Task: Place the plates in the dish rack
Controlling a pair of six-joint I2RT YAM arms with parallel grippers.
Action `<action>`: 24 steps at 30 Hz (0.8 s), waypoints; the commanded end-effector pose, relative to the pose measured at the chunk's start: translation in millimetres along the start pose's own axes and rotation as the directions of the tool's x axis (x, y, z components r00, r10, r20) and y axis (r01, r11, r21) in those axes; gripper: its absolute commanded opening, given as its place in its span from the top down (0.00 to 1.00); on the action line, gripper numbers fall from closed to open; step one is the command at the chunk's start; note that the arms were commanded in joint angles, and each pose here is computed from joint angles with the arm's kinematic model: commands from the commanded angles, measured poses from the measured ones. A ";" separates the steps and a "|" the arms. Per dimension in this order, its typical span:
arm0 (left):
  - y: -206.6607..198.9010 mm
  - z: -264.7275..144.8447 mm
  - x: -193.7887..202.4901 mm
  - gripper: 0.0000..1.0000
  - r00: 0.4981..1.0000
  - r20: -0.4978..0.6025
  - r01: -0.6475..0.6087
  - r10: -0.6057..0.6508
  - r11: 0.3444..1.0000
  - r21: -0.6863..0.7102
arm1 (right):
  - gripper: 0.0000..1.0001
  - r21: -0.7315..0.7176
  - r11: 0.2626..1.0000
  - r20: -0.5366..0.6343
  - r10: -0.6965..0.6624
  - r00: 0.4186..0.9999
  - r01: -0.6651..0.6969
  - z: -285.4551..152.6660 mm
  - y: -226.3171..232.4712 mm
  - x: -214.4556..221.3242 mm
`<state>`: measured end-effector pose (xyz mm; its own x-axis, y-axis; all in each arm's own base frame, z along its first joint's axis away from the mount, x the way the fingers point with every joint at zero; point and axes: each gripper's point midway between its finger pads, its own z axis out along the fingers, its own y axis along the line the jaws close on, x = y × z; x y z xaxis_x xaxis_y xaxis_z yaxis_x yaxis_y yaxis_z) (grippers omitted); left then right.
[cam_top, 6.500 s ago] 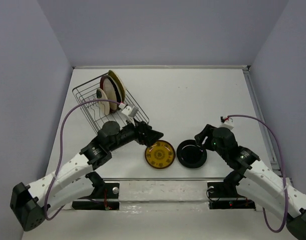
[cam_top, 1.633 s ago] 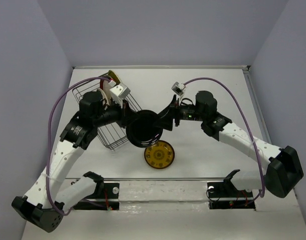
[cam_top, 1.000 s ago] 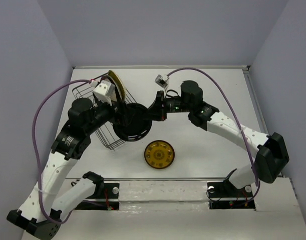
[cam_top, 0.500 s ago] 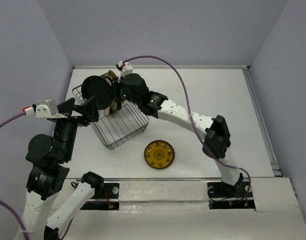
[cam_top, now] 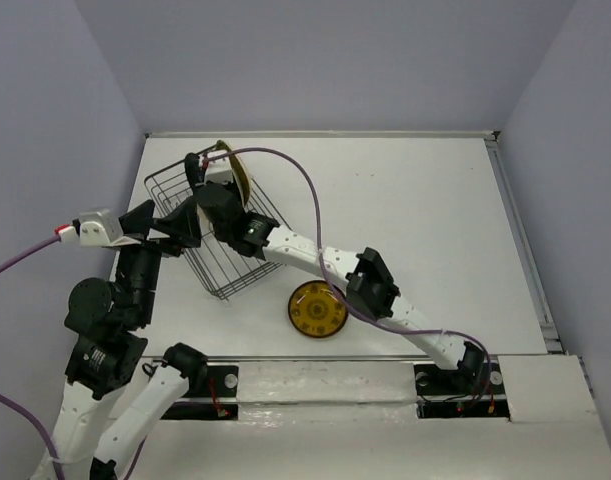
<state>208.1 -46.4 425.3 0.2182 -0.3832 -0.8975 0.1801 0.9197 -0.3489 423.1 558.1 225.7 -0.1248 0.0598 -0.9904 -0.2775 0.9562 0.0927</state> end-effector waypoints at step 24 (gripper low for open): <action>-0.4 9.7 1.1 0.01 0.998 0.053 0.016 -0.017 1.000 0.017 | 0.93 0.021 1.000 0.083 -0.023 0.996 0.021 -4.5 28.5 31.6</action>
<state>216.4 -49.1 417.5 0.2233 -0.3869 -0.8947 0.1890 0.9176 -0.3497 410.8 578.7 185.0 -0.0517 -0.0196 -0.9985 -0.2554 0.9668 -0.0058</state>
